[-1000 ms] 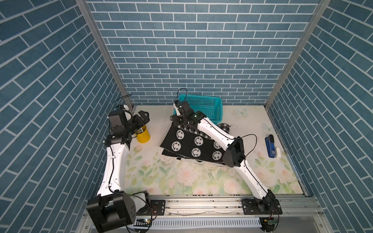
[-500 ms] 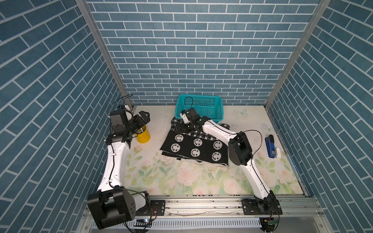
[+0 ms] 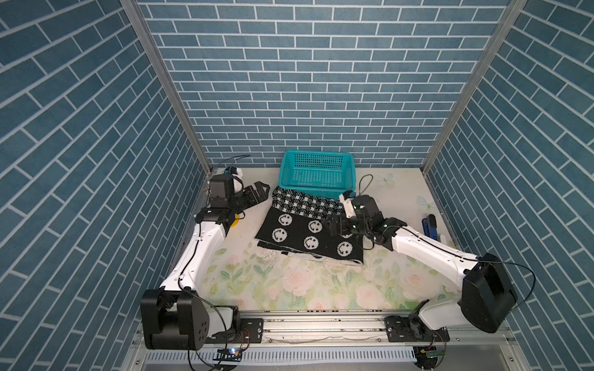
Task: Roll up the scarf and place it into the basket
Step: Fold the scarf at the center of the board.
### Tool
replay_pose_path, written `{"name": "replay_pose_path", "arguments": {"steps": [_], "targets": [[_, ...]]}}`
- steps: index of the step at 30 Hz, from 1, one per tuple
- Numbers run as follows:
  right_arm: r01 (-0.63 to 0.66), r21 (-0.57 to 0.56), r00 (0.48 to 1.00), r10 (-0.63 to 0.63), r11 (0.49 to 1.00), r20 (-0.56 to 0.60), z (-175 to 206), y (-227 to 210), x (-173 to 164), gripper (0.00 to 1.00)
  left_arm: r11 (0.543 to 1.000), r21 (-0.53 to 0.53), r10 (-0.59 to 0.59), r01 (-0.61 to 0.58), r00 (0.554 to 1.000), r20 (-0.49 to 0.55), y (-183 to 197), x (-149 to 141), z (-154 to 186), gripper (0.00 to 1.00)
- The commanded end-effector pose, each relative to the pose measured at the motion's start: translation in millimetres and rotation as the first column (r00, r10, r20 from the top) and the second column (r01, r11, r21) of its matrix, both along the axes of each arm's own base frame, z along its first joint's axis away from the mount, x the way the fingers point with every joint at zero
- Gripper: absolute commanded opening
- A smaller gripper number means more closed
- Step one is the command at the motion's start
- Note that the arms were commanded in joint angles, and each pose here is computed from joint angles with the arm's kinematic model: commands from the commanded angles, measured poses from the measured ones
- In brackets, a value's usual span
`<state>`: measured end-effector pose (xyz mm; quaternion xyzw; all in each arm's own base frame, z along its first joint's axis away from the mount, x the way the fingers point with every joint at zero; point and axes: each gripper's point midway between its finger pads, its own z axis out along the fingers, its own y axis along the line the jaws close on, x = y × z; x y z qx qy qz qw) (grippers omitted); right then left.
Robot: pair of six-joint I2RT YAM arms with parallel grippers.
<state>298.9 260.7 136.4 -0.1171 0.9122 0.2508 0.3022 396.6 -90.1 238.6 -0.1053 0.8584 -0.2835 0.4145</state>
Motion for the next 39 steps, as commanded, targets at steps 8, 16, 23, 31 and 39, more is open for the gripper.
{"name": "replay_pose_path", "arguments": {"steps": [8,16,23,31,39], "targets": [[0.186,0.000,0.982,-0.186,0.983,-0.041,-38,-62,-7,0.99,0.991,0.015,-0.127,0.131,0.979,-0.160,-87,2,-93,1.00],[0.200,-0.032,0.970,-0.202,0.979,-0.137,-81,-74,-20,0.99,0.994,0.026,-0.093,0.106,0.948,-0.305,-100,22,-173,1.00],[0.206,-0.036,0.974,-0.209,0.978,-0.088,-62,-83,-24,1.00,0.988,0.152,0.086,-0.016,0.879,-0.468,-63,-20,-225,0.99],[0.215,-0.077,0.975,-0.219,0.973,-0.042,-47,-98,-27,1.00,0.881,0.463,0.374,-0.094,0.737,-0.563,-4,-132,-252,1.00],[0.165,0.006,0.983,-0.164,0.986,-0.083,-63,-91,-36,1.00,0.952,0.271,0.242,-0.142,0.891,-0.384,-42,-96,-161,1.00]]}}
